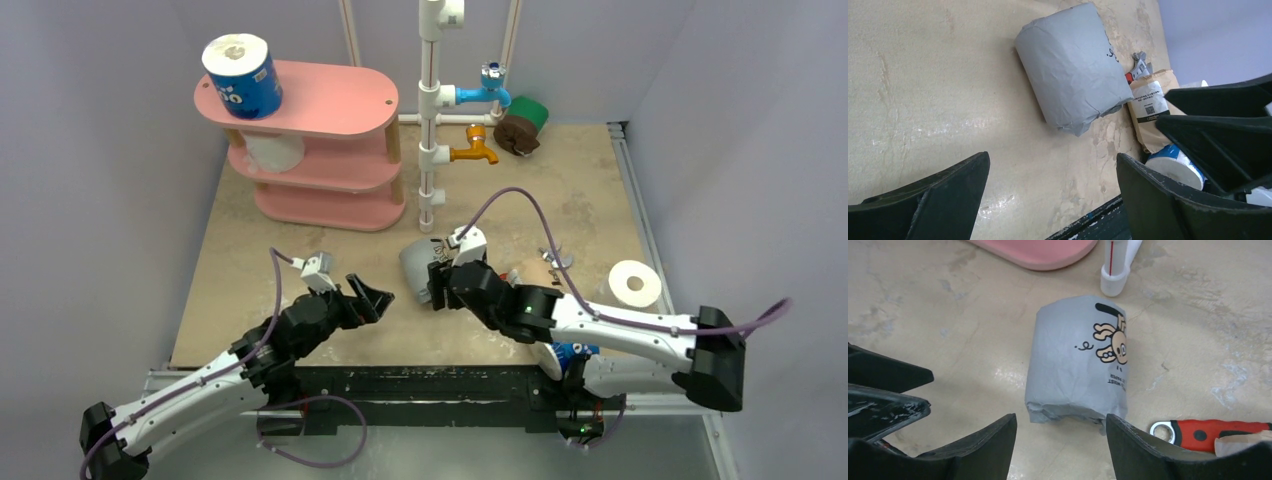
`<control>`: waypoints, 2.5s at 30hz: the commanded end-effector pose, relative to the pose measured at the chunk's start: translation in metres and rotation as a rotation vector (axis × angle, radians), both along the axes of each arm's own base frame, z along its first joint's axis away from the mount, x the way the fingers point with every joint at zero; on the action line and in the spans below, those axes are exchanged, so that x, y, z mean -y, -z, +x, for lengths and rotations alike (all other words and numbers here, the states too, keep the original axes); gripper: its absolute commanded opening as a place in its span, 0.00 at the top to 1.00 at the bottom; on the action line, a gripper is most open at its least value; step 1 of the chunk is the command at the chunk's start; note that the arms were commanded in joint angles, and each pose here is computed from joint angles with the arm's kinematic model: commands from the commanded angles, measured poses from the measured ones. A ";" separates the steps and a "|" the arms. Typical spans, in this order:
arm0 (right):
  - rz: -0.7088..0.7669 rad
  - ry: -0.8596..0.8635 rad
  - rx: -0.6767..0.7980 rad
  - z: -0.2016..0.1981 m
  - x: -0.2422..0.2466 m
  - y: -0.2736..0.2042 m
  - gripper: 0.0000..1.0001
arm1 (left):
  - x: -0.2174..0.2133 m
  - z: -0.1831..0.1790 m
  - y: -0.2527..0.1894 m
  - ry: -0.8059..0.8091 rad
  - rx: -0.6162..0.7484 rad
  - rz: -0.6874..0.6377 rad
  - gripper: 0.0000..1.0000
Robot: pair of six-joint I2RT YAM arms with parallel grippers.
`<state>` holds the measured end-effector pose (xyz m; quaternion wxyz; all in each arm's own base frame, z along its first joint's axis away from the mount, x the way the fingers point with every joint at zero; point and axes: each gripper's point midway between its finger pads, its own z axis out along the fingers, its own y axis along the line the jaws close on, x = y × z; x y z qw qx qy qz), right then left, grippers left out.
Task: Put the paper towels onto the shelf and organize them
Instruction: Adjust the paper towel at the center of the board.
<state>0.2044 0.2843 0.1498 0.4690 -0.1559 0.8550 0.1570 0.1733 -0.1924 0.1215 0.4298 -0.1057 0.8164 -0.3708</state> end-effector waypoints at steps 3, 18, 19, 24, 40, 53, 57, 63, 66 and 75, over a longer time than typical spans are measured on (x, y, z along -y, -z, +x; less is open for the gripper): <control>0.118 0.096 0.037 0.004 0.030 -0.008 0.33 | 0.001 0.001 0.004 0.043 0.043 0.083 0.05; 0.521 0.166 -0.132 0.074 0.052 0.004 0.11 | 0.033 0.024 -0.015 0.053 0.087 0.046 0.02; 0.531 0.160 -0.143 0.077 0.053 0.006 0.10 | 0.037 0.026 -0.017 0.050 0.092 0.023 0.02; 0.556 0.059 -0.219 0.086 0.035 0.017 0.09 | 0.054 0.040 -0.014 0.065 0.067 -0.026 0.00; 0.572 -0.052 -0.399 0.043 -0.017 0.048 0.13 | 0.018 0.039 0.003 -0.023 0.038 -0.032 0.02; 0.596 -0.188 -0.466 -0.014 -0.085 0.045 0.13 | -0.026 0.021 0.012 -0.109 0.019 0.052 0.02; 0.560 -0.201 -0.417 -0.013 -0.087 0.037 0.13 | -0.049 0.016 0.003 -0.172 0.052 0.047 0.01; 0.475 -0.155 -0.282 -0.006 -0.054 0.015 0.11 | -0.059 0.002 -0.008 -0.172 0.070 -0.022 0.02; 0.449 -0.108 -0.200 0.010 -0.035 0.005 0.10 | -0.054 -0.006 -0.013 -0.127 0.066 -0.057 0.02; 0.449 -0.087 -0.078 0.071 -0.039 0.003 0.12 | -0.006 -0.033 -0.034 0.195 0.109 -0.125 0.04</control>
